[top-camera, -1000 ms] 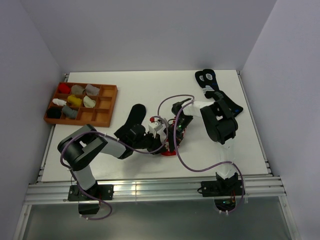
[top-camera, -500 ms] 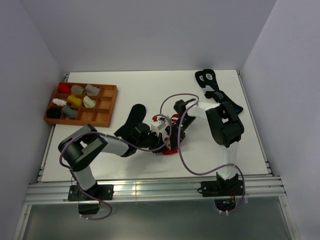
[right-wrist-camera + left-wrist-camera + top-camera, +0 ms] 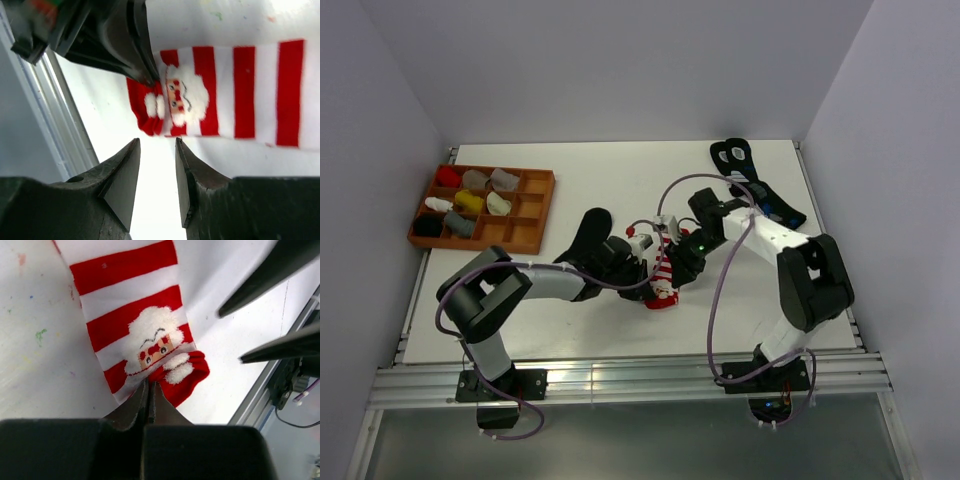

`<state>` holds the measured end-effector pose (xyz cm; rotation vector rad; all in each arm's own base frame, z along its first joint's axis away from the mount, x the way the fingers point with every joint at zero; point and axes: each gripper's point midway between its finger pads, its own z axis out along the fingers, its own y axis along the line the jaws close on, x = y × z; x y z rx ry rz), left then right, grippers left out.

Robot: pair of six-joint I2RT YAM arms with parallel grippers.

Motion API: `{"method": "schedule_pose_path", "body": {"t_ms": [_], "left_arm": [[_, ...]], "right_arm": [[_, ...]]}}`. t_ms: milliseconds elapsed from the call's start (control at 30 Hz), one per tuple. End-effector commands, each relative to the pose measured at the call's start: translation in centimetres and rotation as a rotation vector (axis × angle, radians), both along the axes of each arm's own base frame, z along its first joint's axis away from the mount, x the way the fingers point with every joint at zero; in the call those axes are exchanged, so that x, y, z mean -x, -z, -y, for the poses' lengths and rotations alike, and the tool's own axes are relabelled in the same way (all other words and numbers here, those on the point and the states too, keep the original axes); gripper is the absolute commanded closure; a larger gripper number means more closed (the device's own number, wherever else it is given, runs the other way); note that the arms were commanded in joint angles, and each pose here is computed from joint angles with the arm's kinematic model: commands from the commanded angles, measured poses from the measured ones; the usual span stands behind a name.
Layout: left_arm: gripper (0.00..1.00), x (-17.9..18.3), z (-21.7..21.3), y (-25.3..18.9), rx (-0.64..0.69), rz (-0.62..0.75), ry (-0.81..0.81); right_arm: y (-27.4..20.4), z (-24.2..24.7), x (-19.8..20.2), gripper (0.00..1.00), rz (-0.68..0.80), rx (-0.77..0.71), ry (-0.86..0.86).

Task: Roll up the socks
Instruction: Roll the sock at the center of the board.

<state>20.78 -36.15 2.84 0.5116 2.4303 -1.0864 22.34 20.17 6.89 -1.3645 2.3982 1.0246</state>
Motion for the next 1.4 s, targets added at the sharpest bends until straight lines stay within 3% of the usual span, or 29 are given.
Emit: {"method": "schedule_pose_path", "body": {"t_ms": [0, 233, 567, 767, 1367], "left_arm": [[1.00, 0.4, -0.8, 0.7, -0.097, -0.126, -0.080], [1.00, 1.2, -1.6, 0.9, -0.191, -0.280, -0.104], [1.00, 1.4, -2.6, 1.0, -0.210, -0.457, -0.085], [1.00, 0.9, -2.7, -0.3, -0.217, -0.518, -0.077], [1.00, 1.1, -1.3, -0.3, -0.189, -0.641, -0.081]], "right_arm": [[-0.9, 1.0, -1.4, 0.58, 0.138, -0.014, 0.026], [-2.9, 1.8, -2.9, 0.60, 0.380, -0.039, 0.051], [-0.1, 0.6, 0.0, 0.63, 0.523, -0.006, -0.084], [-1.0, -1.7, 1.4, 0.62, 0.629, -0.071, -0.163], [0.3, -4.9, 3.9, 0.57, 0.639, -0.037, -0.350]]}}
